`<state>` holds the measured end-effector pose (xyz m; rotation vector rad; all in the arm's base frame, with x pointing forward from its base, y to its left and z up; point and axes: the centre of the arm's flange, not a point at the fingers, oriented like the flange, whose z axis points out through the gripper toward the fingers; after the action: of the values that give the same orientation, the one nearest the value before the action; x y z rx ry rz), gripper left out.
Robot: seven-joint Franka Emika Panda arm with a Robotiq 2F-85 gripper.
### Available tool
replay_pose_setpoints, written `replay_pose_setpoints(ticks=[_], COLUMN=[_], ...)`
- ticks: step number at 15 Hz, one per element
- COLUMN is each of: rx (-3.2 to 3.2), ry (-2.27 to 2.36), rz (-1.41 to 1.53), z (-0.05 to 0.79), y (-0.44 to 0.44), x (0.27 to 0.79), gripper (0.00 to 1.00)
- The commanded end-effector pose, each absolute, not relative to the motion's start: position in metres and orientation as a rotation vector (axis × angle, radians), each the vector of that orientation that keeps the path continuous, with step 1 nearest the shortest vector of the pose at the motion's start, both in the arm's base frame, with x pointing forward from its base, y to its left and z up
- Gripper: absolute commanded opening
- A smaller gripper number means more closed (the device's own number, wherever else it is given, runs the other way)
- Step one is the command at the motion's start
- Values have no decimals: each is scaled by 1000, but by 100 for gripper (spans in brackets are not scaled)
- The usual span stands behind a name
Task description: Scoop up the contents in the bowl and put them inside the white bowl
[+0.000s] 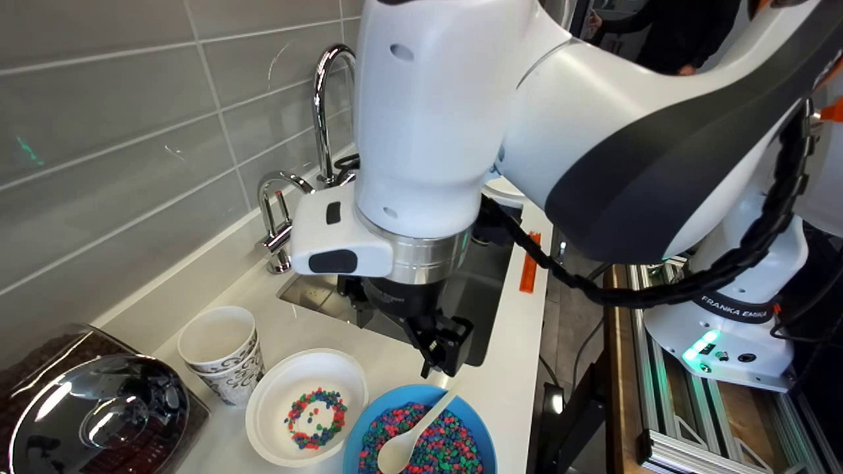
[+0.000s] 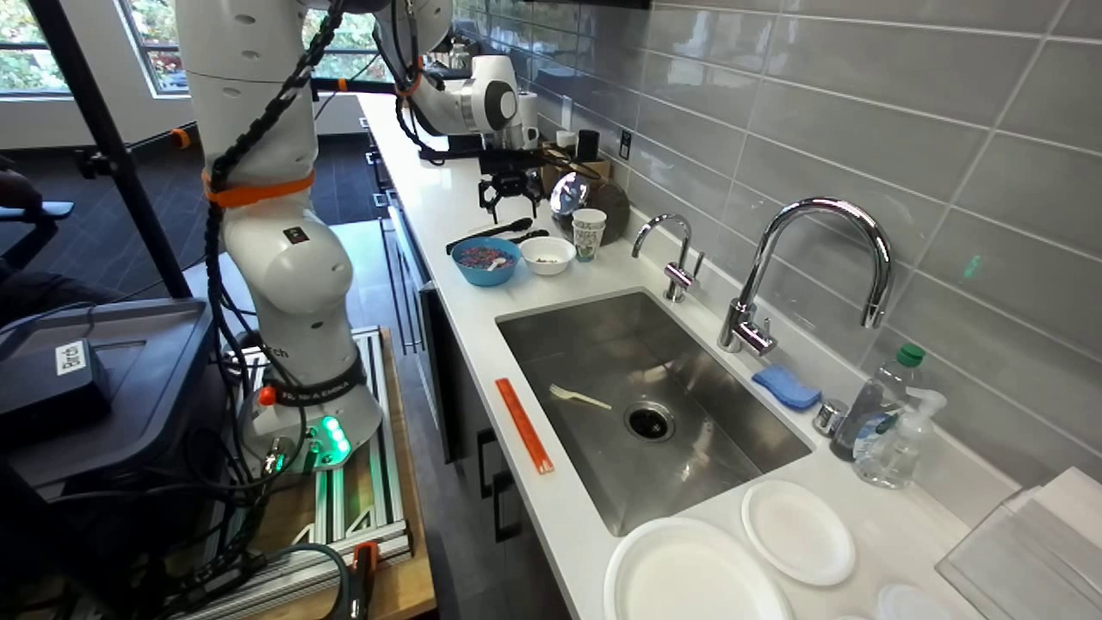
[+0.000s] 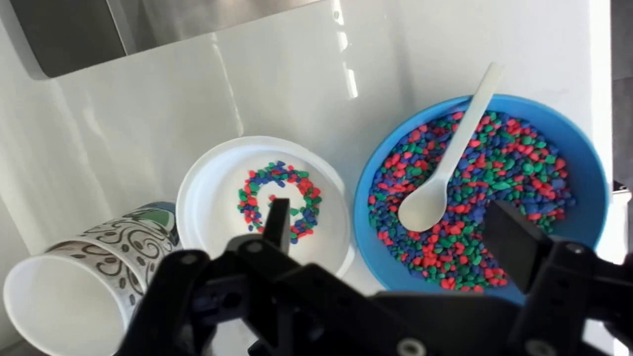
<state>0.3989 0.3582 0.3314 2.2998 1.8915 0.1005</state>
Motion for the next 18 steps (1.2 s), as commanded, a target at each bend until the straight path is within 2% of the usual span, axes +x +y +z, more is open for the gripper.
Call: replay_pose_setpoints(ticks=[1,13,18], rx=[2204,2299,2324], ry=[2028,2030,2033], rz=[78,-126,-99], z=[313,282,281], y=[357,384,387], x=[392,363,359], gripper=[100,100,100])
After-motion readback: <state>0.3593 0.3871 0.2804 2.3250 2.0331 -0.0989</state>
